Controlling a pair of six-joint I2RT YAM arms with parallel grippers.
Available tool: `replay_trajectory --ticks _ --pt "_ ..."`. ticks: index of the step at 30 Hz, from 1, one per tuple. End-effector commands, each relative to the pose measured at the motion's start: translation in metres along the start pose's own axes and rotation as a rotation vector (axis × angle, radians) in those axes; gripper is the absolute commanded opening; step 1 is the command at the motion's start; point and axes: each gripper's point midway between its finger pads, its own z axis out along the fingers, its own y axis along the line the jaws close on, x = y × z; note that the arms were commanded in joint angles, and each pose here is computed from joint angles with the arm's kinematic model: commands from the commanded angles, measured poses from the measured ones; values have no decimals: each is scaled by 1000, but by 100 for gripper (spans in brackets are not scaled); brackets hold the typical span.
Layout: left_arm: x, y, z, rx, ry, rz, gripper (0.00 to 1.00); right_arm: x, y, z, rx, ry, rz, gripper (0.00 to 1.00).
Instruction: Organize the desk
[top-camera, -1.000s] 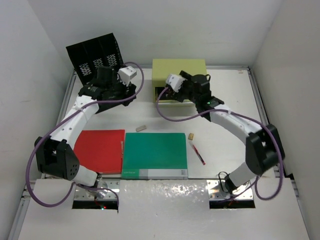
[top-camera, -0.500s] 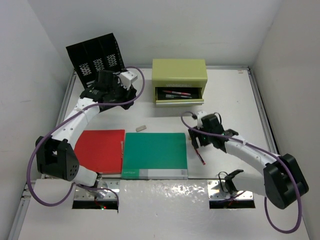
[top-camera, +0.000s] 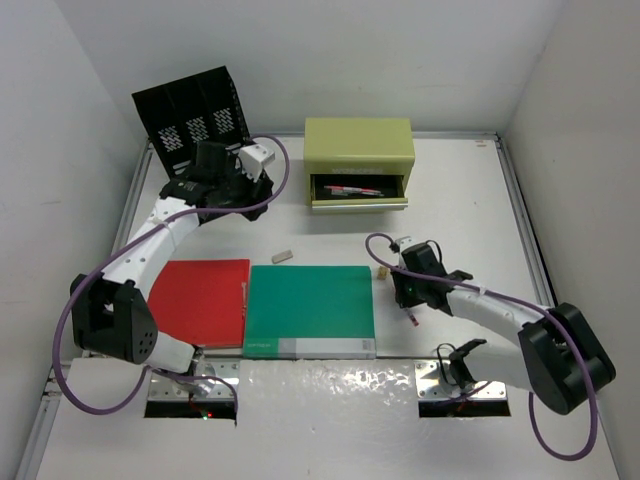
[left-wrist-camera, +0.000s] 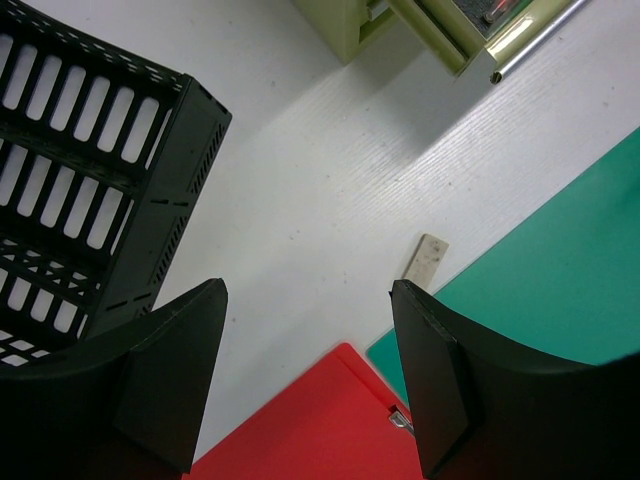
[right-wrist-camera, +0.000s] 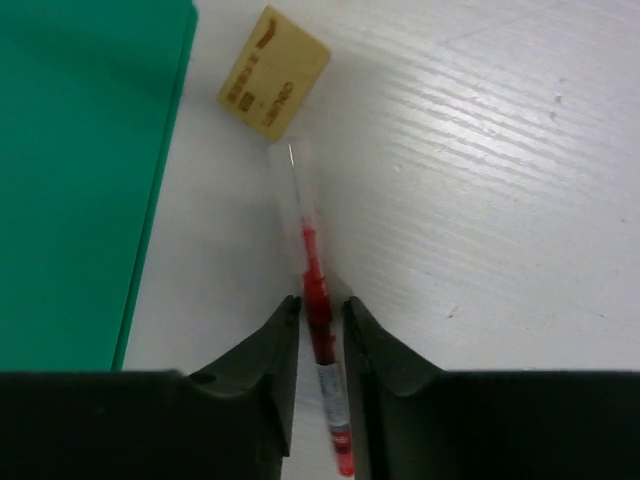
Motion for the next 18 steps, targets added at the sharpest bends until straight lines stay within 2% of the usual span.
replay_trajectory --ticks 1,4,5,10,12,15,18 --pt "-21 2 -10 -18 -81 32 65 28 -4 5 34 75 50 22" --pt "-22 2 -10 -19 -83 34 65 28 -7 4 56 84 54 8" --pt "-21 2 -10 -17 -83 34 65 28 -8 2 67 83 55 0" --pt "-19 3 -10 -20 -76 37 65 -4 -28 -25 181 -17 32 0" --pt "-18 3 -9 -18 -71 37 65 -37 -33 -50 220 -126 25 0" --pt "-19 4 -6 -19 -74 35 65 -101 -53 -97 346 -356 -20 0" --pt "-18 5 -2 -16 -71 29 65 -180 -38 -140 300 -649 -100 0"
